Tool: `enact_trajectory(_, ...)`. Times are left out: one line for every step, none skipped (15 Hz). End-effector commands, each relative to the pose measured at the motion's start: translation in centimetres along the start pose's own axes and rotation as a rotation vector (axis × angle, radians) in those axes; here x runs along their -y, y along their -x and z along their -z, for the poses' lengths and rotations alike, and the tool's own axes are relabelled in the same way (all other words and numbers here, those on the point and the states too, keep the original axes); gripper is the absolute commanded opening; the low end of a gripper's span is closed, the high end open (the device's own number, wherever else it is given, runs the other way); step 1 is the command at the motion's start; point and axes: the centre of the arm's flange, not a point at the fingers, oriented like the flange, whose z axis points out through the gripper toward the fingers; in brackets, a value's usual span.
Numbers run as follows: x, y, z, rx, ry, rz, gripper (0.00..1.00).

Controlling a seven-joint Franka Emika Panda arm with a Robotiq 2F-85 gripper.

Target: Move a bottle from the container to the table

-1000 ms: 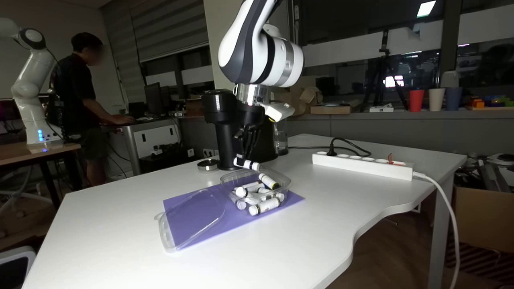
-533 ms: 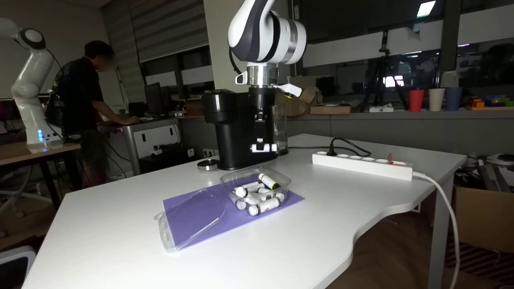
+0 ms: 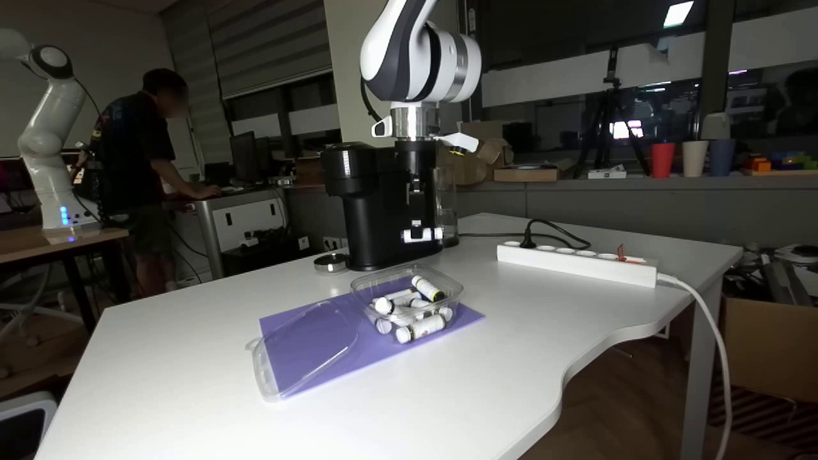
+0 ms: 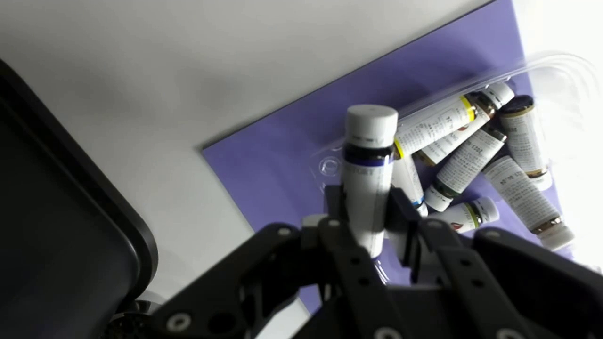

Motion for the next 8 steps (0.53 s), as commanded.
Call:
enact_trajectory(0.0,0.0,0.0,0.000,0.000,0.000,0.27)
enact_trajectory(-0.5,-0.2,-0.3,0.000,0.021,0.013,0.07)
enact_trajectory(-1.0,-0.5,-0.7,0.004,0.029,0.021,0.07)
enact_trajectory(-1.6,-0.8,-1.2,0.009,0.035,0.036,0.07)
enact_trajectory(-1.9,-1.0,-1.8,0.012,0.031,0.054,0.07)
enact_trajectory(-2.5,-1.3,-2.3,0.012,0.032,0.073,0.07)
enact_trajectory(-3.1,-1.6,-2.9,0.012,0.031,0.095,0.07)
enact_trajectory(-3.9,-1.9,-3.4,0.010,0.038,0.113,0.07)
